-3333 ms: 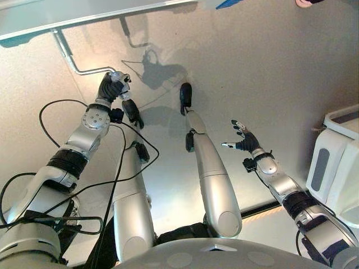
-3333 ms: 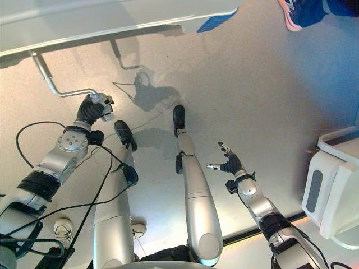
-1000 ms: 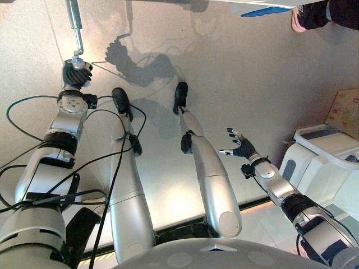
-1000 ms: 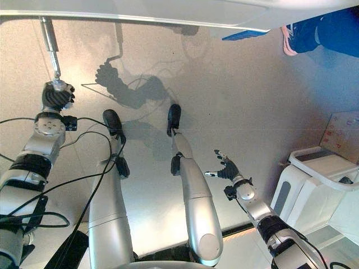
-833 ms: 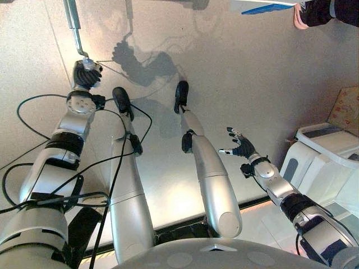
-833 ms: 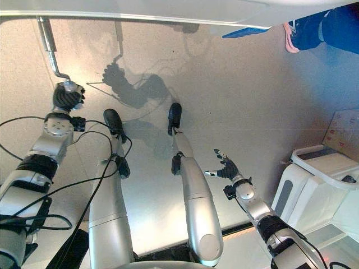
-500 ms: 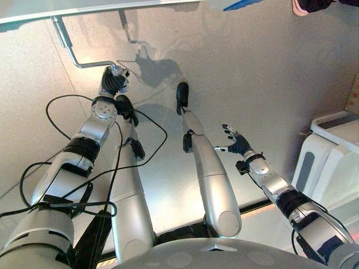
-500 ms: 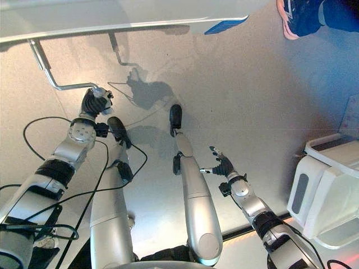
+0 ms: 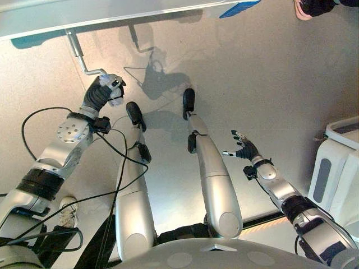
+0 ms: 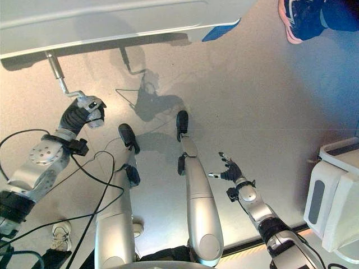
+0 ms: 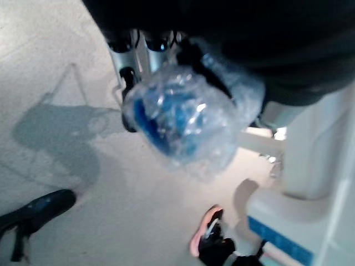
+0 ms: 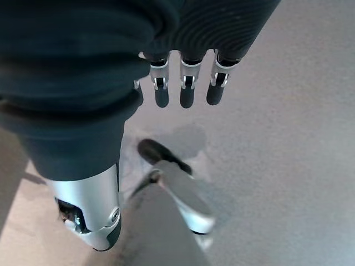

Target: Raise the hospital bed

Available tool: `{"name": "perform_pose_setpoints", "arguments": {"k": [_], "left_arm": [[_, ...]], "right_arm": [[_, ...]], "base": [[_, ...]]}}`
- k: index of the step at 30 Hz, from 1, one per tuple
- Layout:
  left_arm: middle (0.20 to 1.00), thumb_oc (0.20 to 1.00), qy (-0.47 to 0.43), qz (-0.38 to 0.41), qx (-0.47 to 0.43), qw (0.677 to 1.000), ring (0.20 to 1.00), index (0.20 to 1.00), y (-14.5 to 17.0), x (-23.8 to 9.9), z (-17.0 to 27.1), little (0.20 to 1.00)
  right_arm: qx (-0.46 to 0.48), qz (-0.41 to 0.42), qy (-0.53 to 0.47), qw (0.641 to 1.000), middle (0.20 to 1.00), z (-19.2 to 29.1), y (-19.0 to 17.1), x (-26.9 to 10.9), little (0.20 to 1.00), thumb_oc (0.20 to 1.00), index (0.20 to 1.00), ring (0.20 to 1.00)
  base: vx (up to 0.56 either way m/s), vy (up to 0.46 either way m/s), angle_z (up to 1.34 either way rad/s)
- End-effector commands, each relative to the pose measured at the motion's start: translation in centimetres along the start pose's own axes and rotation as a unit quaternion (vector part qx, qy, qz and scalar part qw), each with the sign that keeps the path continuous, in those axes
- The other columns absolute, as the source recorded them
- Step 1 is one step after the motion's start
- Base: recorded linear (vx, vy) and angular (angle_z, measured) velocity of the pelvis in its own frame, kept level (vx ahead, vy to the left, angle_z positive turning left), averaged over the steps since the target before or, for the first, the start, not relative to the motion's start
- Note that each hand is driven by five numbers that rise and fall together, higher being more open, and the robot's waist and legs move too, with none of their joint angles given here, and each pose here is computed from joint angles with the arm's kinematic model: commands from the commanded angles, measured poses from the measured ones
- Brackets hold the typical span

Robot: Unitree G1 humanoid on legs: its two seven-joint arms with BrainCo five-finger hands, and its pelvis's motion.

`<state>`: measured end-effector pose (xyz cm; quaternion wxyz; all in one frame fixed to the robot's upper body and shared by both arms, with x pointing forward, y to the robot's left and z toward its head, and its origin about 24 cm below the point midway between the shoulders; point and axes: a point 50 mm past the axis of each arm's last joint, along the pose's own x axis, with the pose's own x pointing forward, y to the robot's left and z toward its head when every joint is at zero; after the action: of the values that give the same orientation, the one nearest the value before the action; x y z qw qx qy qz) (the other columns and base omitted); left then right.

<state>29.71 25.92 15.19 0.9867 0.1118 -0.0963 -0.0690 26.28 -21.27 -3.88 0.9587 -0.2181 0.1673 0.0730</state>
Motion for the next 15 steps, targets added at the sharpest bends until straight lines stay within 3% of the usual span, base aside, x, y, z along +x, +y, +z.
{"name": "perform_pose_setpoints", "arguments": {"k": [1,15], "left_arm": [[0.2,0.2,-0.253,-0.146,-0.013,0.956,0.2,0.2,-4.8,-1.1,8.7,0.2],[0.2,0.2,-0.14,0.005,0.073,0.988,0.2,0.2,1.8,-4.1,4.2,0.2]], "right_arm": [[-0.026,-0.009,0.014,1.0,1.0,-1.8,-1.9,-1.9,1.0,1.0,1.0,1.0],[-0.018,-0.011,0.014,1.0,1.0,-2.3,-2.2,-2.4,1.0,1.0,1.0,1.0]], "base": [[-0.01,0.031,0.14],[0.01,0.074,0.11]]}}
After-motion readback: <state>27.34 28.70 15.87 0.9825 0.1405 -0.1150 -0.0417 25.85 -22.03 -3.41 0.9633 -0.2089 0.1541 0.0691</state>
